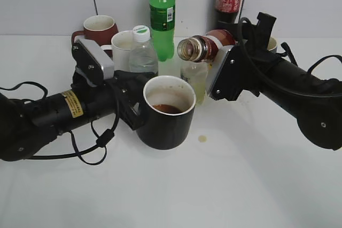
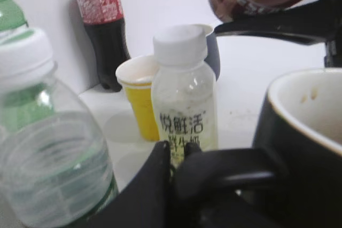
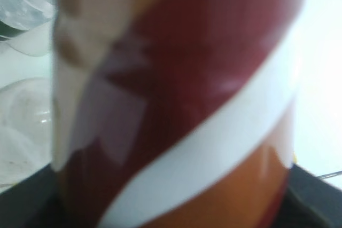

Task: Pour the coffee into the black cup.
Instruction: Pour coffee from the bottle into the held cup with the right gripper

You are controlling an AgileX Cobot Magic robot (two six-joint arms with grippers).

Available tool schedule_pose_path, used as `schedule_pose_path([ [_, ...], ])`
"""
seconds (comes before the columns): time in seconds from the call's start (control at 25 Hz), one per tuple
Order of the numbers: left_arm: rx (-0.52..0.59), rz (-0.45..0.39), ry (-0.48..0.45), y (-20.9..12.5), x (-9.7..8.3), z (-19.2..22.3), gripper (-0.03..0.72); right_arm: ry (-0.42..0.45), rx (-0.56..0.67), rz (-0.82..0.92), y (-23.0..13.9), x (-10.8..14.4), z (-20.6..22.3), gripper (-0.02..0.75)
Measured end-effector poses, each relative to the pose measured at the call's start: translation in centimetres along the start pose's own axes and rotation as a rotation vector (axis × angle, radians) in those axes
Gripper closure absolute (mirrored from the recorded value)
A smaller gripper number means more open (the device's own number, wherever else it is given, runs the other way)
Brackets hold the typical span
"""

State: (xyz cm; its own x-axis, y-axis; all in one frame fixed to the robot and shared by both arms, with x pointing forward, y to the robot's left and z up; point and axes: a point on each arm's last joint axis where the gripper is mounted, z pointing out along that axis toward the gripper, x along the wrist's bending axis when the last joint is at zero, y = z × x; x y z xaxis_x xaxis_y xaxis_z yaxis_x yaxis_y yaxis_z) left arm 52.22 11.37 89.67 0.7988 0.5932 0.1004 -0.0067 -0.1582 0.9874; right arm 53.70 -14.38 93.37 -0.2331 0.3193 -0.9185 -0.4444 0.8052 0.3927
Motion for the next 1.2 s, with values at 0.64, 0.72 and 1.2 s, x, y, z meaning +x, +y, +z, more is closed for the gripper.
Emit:
schedule_pose_path([
  [0.64, -0.003, 0.005, -0.014, 0.09, -0.29, 0.14, 0.640, -0.078, 0.005, -0.171, 0.02, -0.72, -0.01, 0.234],
  [0.72, -0.003, 0.007, -0.019, 0.09, -0.33, 0.14, 0.640, -0.086, 0.006, -0.197, 0.03, -0.80, -0.01, 0.234],
  [1.2, -0.001, 0.019, -0.045, 0.07, -0.57, 0.14, 0.640, -0.088, 0.014, -0.302, 0.00, -0.82, -0.01, 0.234],
])
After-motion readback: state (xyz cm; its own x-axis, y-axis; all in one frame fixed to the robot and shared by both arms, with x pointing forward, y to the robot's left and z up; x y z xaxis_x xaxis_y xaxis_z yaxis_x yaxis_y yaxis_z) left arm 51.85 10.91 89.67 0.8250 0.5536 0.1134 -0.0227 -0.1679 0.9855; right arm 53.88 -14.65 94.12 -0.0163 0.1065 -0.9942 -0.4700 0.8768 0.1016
